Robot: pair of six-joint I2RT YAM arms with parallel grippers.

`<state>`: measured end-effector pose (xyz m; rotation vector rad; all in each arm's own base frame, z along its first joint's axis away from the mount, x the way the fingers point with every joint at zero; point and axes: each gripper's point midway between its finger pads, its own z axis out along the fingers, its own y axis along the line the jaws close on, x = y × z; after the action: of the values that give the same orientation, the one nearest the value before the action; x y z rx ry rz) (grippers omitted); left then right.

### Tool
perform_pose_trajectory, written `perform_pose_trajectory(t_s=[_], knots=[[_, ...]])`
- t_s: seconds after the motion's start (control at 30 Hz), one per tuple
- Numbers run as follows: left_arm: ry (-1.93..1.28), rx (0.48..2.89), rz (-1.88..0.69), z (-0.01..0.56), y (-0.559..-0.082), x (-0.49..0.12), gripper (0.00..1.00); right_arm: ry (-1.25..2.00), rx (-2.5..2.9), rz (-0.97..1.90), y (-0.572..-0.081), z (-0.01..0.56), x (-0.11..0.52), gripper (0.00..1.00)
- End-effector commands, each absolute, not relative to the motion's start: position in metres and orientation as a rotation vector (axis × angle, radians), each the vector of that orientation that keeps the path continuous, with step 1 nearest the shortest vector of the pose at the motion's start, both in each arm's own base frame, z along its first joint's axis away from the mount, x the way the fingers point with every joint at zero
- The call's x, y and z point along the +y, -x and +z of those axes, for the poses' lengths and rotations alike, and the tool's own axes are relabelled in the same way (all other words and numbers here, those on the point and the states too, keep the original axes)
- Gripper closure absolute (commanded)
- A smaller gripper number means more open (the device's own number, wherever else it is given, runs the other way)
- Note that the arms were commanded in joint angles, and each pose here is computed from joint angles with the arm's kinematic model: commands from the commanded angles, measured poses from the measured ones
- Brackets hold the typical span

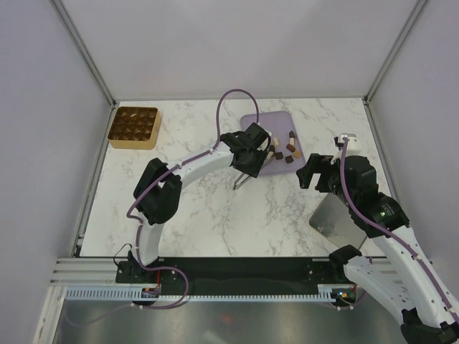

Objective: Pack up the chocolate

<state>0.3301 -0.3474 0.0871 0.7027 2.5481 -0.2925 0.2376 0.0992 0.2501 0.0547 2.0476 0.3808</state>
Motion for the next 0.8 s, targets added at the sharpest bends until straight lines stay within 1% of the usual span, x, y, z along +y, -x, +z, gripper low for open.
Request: perform_pose_trajectory(t_s=[0.0, 0.03, 0.13, 0.4, 0.6, 0.77], knots=[[-0.665, 2.461, -0.293, 0.106, -0.349, -0.360, 0.48, -0.056, 2.003, 0.372, -0.241, 0.266, 0.097, 0.03], [-0.665, 2.460, -0.288, 0.105, -0.349, -0.360, 0.51, -0.056, 2.004, 0.372, -0.241, 0.265, 0.097, 0.03], [-0.666, 2.458, -0.288, 0.106, -0.350, -0.361, 0.53, -0.059, 2.004, 0.374, -0.241, 0.264, 0.097, 0.03], [-0.637, 2.435, -0.320, 0.138, -0.347, -0.354, 0.59, -0.060, 1.998, 0.374, -0.241, 0.266, 0.097, 0.03], [-0.585, 2.458, -0.342, 0.160, -0.345, -0.339, 0.61, -0.061, 1.996, 0.382, -0.241, 0.266, 0.098, 0.03], [-0.533, 2.461, -0.349, 0.178, -0.352, -0.319, 0.62, -0.060, 1.991, 0.392, -0.240, 0.268, 0.099, 0.03]])
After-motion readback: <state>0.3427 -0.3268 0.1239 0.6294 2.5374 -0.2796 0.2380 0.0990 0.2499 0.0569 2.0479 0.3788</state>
